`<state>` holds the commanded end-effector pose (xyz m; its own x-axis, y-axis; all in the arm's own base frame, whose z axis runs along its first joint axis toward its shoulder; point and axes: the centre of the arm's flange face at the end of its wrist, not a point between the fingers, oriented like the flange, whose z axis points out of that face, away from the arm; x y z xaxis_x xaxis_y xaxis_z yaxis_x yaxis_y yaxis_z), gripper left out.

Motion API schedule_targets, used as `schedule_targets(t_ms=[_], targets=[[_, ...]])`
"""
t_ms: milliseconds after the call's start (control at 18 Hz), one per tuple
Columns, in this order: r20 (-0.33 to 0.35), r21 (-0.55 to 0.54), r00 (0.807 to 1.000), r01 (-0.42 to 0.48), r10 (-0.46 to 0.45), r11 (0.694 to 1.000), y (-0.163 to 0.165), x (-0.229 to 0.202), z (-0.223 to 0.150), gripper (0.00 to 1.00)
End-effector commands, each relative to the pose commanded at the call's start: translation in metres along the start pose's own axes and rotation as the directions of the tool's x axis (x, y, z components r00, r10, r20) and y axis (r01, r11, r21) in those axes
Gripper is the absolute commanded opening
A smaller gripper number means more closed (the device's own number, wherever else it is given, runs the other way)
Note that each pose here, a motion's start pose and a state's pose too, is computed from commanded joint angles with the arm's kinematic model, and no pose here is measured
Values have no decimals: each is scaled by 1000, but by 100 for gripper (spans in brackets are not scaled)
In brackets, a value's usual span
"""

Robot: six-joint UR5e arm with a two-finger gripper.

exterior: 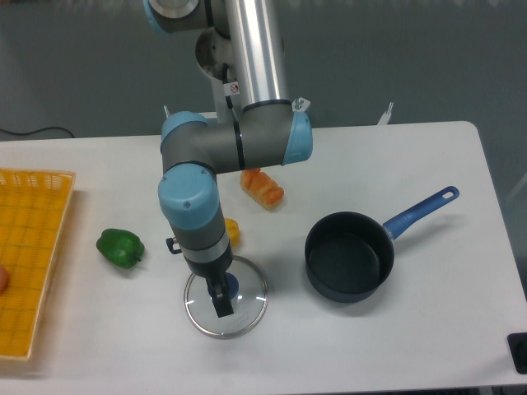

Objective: Pick up the green chilies
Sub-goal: 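Move the gripper from the glass lid toward the green bell pepper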

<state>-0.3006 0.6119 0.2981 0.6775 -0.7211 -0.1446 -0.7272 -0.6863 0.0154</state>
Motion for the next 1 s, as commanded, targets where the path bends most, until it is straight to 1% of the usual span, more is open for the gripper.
schedule_targets(t_ms=[278, 333, 444, 611, 778, 1000], targets=[[12, 7, 1000, 3, -3, 1000, 0, 2, -9, 100], [14, 16, 1000, 17, -17, 1000, -1, 2, -10, 100], [15, 28, 996, 84, -85, 996, -2, 3, -12, 100], [27, 33, 992, 119, -120, 992, -8, 6, -22, 100], [5, 37, 984, 181, -181, 983, -40, 19, -13, 100], [9, 53, 966, 259, -260, 964, -82, 35, -17, 100]])
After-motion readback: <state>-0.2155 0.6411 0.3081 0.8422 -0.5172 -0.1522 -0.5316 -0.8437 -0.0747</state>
